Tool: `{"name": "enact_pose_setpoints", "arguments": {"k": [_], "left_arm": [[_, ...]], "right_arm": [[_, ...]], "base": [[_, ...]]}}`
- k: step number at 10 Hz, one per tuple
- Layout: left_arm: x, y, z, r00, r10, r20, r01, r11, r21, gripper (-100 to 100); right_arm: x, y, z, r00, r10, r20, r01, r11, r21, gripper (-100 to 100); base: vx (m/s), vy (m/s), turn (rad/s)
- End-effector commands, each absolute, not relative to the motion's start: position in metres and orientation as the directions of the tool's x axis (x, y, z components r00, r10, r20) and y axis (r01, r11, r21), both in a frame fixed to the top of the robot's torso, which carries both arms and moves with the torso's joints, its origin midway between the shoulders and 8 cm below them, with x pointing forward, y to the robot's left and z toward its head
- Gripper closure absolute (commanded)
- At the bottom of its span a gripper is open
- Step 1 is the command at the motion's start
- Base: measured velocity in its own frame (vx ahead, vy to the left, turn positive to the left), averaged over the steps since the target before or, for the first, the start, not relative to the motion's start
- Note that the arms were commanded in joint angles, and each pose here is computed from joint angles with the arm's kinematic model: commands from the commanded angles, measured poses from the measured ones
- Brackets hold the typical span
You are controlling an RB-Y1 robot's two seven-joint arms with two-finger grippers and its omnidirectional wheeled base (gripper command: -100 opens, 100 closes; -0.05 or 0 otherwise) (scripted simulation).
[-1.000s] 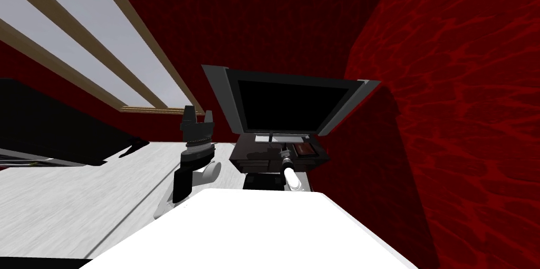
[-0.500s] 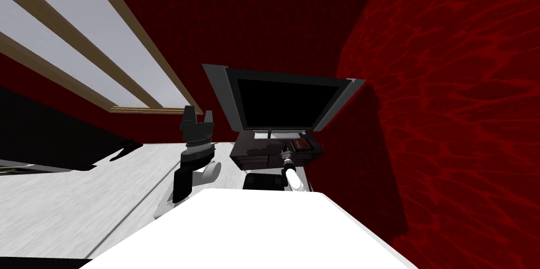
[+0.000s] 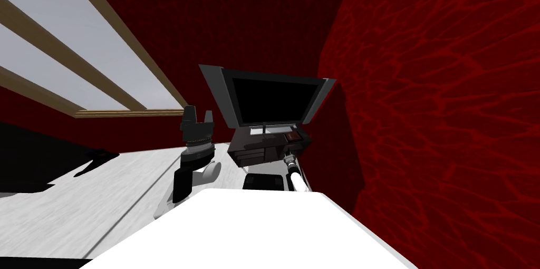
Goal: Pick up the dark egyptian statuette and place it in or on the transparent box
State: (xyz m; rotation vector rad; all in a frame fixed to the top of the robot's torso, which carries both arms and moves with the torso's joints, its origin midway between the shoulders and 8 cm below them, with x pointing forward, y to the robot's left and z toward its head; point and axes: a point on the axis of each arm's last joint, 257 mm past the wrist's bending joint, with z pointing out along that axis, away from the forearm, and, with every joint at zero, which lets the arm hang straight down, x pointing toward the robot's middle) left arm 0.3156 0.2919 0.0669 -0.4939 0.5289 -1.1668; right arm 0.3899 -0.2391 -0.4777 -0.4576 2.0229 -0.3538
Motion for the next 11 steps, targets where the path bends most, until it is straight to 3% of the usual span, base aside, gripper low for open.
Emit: {"name": "enact_pose_setpoints", "arguments": {"k": [1, 7, 11], "left_arm": [[0.316, 0.292, 0.067, 0.301, -0.945, -0.132, 0.722, 0.316, -0.616, 0], [0.316, 0.292, 0.067, 0.3, -0.945, -0.132, 0.722, 0.316, -0.616, 0], [0.316, 0.292, 0.067, 0.301, -0.945, -0.132, 0.722, 0.316, -0.616, 0]], "right_arm": [[0.389, -0.246, -0.478, -0.439, -0.469, -0.767, -0.18, 0.882, -0.436, 100], [0.393, -0.289, -0.467, -0.426, -0.52, -0.74, -0.215, 0.853, -0.475, 100], [0.42, -0.313, -0.435, -0.37, -0.564, -0.739, -0.222, 0.826, -0.519, 100]], "base": [[-0.059, -0.038, -0.113], [-0.059, -0.062, -0.085], [0.086, -0.042, 0.086]]}}
